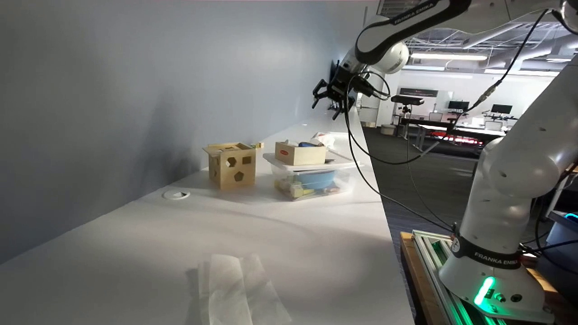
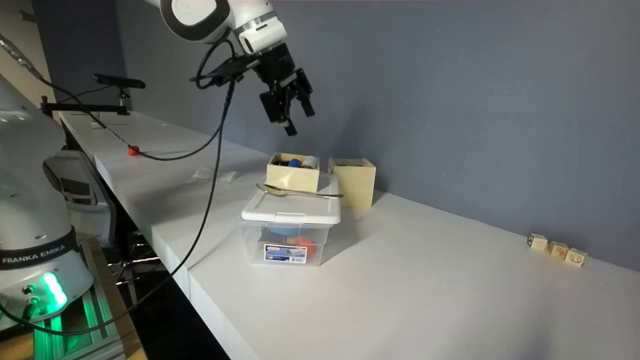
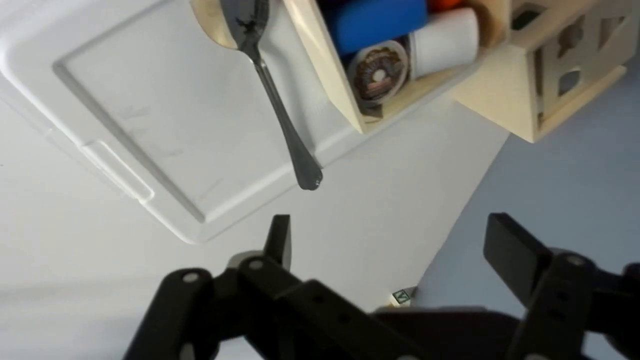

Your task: Remove the silver spoon from the shape sorter and put it on the lunchbox

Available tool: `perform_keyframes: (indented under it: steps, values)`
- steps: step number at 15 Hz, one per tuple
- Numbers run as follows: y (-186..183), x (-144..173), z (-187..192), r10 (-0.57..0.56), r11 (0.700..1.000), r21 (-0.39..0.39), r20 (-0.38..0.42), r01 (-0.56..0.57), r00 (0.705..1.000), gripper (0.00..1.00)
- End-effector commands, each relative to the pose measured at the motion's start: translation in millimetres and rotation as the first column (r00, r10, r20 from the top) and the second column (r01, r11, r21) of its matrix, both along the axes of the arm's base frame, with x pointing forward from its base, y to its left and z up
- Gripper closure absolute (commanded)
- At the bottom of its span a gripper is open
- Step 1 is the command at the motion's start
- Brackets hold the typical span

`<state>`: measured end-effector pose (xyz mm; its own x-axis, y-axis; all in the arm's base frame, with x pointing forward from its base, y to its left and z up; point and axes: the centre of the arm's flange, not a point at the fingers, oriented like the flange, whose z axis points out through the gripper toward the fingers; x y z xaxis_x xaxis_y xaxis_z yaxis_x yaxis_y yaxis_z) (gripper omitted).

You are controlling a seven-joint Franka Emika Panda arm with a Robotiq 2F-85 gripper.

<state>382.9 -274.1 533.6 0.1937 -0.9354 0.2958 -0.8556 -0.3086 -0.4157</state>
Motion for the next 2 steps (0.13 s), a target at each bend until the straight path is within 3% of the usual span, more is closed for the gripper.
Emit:
perform_keyframes:
  steps: [1,2]
  values:
    - [0.5,-1.9,10.3,-0.008,1.000,0.010,0.031,0.008,0.999,0.00]
    - [1.0,-2.9,17.6,-0.014,1.000,0.016,0.052,0.013,0.999,0.00]
